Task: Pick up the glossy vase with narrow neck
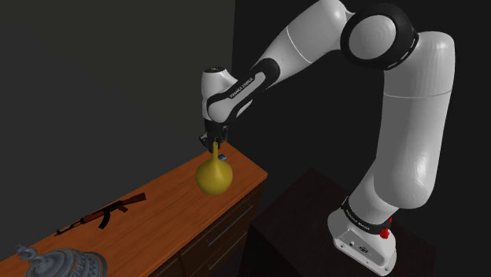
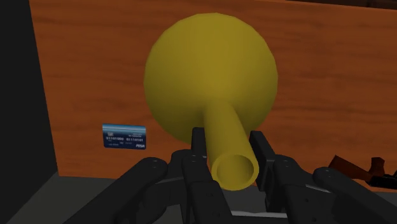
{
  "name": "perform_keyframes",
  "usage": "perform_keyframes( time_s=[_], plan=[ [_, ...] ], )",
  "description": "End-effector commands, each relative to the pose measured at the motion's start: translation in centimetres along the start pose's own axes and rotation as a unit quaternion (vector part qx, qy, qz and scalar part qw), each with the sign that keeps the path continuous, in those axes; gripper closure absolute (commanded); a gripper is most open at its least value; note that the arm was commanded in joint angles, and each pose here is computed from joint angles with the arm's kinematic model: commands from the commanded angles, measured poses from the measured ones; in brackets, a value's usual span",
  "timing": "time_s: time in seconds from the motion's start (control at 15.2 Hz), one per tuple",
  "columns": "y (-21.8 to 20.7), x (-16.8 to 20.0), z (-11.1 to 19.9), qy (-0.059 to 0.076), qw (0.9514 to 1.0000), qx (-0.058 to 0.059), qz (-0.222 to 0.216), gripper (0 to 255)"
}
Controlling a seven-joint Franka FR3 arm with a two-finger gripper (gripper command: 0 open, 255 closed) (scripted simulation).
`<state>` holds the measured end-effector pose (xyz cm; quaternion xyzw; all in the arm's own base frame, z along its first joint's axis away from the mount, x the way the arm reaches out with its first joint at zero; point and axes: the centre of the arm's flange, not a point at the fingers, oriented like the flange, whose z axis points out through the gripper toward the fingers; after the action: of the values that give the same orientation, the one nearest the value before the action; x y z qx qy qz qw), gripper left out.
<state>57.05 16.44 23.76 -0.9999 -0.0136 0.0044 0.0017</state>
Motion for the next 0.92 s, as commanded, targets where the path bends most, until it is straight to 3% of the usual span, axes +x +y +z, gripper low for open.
perform_keyframes(
  time_s=[0.0, 0.86],
  plan=[
    [0.0, 0.0, -0.8, 0.000, 1.0000, 0.000, 0.000, 255],
    [0.0, -0.1, -7.7, 0.000, 1.0000, 0.000, 0.000, 255]
  ],
)
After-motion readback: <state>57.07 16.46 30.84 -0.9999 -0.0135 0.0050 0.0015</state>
